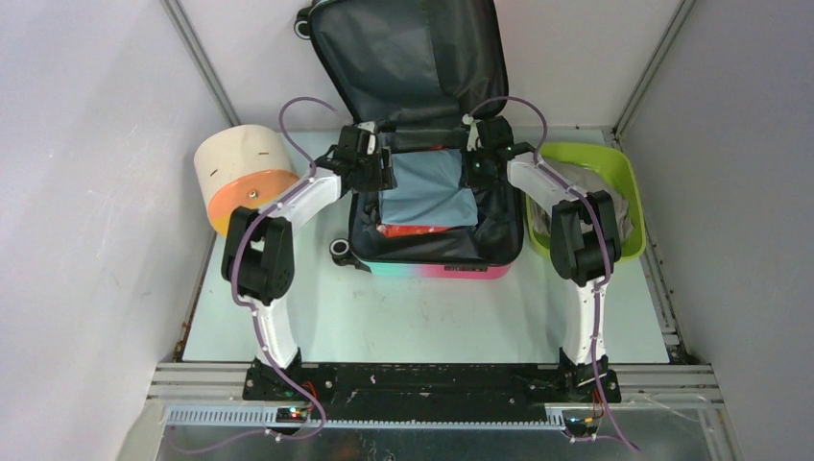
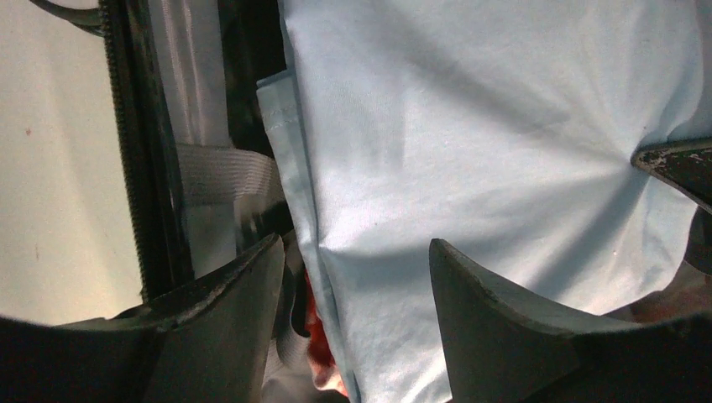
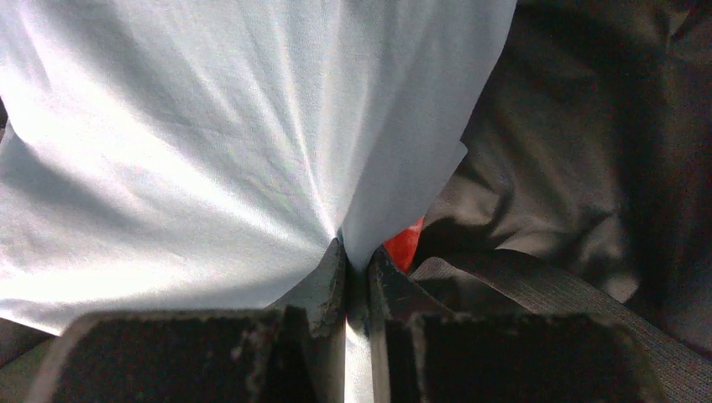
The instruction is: Open, take out, and arrange the luggage
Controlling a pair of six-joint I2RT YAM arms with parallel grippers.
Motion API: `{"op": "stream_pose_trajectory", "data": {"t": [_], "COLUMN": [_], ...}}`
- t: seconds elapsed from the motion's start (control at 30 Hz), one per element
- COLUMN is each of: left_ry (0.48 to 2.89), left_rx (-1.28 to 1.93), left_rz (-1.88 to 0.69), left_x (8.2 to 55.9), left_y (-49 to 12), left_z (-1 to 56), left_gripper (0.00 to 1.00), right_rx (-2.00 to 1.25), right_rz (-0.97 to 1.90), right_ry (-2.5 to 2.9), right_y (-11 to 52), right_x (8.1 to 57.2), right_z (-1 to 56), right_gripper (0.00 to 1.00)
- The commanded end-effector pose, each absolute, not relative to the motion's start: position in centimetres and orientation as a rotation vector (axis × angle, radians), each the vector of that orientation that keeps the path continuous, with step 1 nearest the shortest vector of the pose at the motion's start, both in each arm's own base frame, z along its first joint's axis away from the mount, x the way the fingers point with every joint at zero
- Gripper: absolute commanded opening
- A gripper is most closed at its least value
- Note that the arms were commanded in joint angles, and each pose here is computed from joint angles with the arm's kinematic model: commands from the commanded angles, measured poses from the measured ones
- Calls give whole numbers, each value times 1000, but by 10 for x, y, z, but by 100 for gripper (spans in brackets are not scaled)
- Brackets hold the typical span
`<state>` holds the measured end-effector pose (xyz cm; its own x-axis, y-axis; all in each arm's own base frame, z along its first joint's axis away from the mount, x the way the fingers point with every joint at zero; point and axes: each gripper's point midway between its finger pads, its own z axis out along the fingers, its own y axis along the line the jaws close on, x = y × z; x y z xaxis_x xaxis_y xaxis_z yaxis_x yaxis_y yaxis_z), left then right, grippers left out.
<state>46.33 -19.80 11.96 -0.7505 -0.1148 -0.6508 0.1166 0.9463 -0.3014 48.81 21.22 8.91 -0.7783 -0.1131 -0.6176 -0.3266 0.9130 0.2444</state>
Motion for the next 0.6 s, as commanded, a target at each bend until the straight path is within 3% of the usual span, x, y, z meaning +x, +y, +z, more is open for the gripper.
{"op": "stream_pose_trajectory", "data": {"t": [0.0, 0.57], "left_ry": [2400, 2425], "left_rx": [-19, -67], "left_rz": [-434, -408], "left_x": [469, 477], "left_y": [-202, -197], "left_z": [111, 72], "left_gripper": [70, 72], "right_rx": [-317, -314], "right_rz": [431, 359], "right_ry": [2375, 2413], "right_y": [205, 190], "right_x": [496, 490], "right_z": [127, 124], "right_gripper": [6, 5]}}
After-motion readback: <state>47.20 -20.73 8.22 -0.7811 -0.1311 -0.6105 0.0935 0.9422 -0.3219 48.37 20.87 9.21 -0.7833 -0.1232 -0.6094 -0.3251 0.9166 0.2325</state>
